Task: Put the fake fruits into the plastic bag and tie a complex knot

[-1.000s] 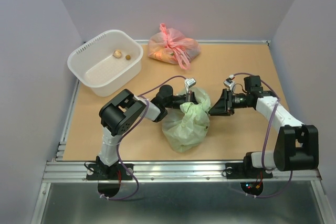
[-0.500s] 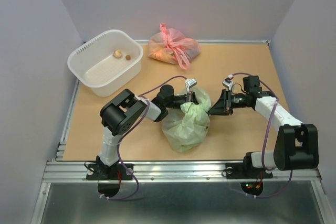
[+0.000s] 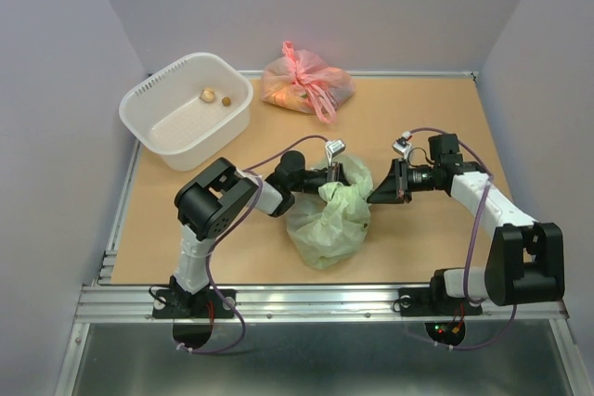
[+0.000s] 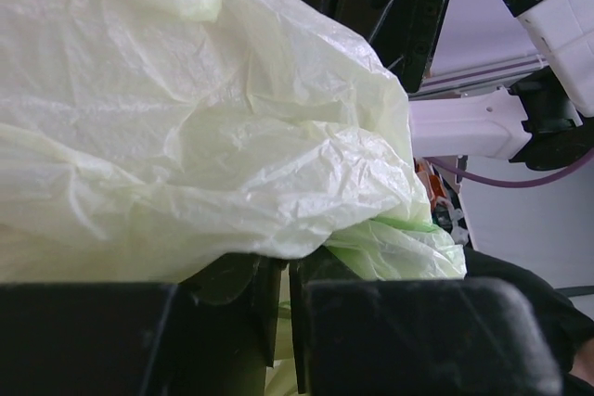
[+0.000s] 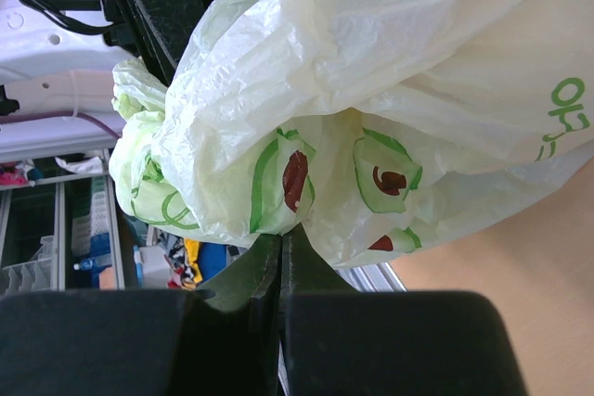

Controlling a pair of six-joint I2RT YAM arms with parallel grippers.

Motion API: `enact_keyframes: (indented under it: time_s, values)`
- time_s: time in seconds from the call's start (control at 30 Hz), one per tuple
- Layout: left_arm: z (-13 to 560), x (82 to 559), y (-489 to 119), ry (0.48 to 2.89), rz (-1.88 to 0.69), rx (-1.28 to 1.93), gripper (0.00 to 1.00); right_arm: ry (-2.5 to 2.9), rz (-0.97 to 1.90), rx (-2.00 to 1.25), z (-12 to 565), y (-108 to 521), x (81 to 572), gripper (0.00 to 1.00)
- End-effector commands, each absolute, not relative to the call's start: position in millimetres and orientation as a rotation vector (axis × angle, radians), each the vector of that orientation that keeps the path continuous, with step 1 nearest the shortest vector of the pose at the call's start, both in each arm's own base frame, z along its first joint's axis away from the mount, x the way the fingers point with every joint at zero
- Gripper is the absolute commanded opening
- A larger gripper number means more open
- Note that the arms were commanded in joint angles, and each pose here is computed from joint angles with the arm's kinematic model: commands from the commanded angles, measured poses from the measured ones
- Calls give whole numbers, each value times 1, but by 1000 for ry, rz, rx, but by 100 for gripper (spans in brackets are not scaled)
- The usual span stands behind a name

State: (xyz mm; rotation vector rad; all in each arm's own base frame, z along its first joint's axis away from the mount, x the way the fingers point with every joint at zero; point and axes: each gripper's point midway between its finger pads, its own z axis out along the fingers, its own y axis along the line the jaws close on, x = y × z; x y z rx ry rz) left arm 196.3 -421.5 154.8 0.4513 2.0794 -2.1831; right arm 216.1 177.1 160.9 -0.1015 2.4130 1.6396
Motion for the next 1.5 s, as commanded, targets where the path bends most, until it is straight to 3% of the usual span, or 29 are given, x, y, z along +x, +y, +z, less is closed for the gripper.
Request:
enact_keyframes:
  time_s: [0.0, 0.1, 0.27, 0.3, 0.37, 0.4, 0.5, 0.57, 0.77, 0.87, 0.9, 1.13, 1.27, 1.47]
  values:
    - [212, 190, -406, 1685, -2173, 671, 20, 2372, 1620, -156, 166, 178, 213, 0]
    - [212, 192, -407, 1688, -2171, 662, 19, 2369, 1625, -162, 167, 179, 212, 0]
    - [221, 194, -414, 1634, -2187, 682, 0, 2363, 1639, -166, 169, 180, 213, 1]
    - [223, 193, -415, 1622, -2192, 691, 0, 2364, 1635, -161, 169, 179, 213, 9]
    - [228, 191, -417, 1603, -2203, 699, 0, 2365, 1640, -160, 169, 179, 215, 13]
    - [228, 191, -418, 1598, -2206, 703, 0, 2370, 1636, -157, 168, 179, 216, 26]
    - [229, 190, -418, 1599, -2208, 702, 0, 2372, 1635, -159, 168, 180, 218, 37]
    - [229, 188, -417, 1594, -2208, 706, 0, 2371, 1634, -157, 168, 180, 219, 39]
    - [231, 184, -420, 1579, -2222, 725, 0, 2373, 1636, -170, 166, 181, 219, 29]
    - [232, 186, -421, 1576, -2223, 722, 0, 2364, 1651, -187, 168, 182, 219, 14]
    - [232, 185, -421, 1578, -2222, 728, 0, 2356, 1660, -201, 169, 183, 218, 1]
    - [208, 211, -408, 1757, -2039, 670, 29, 2304, 1636, -275, 177, 182, 220, 1]
    - [208, 252, -375, 1767, -1754, 699, 45, 2269, 1600, -346, 178, 182, 229, 1]
    - [199, 286, -308, 1927, -1524, 662, 50, 2220, 1574, -428, 182, 183, 246, 1]
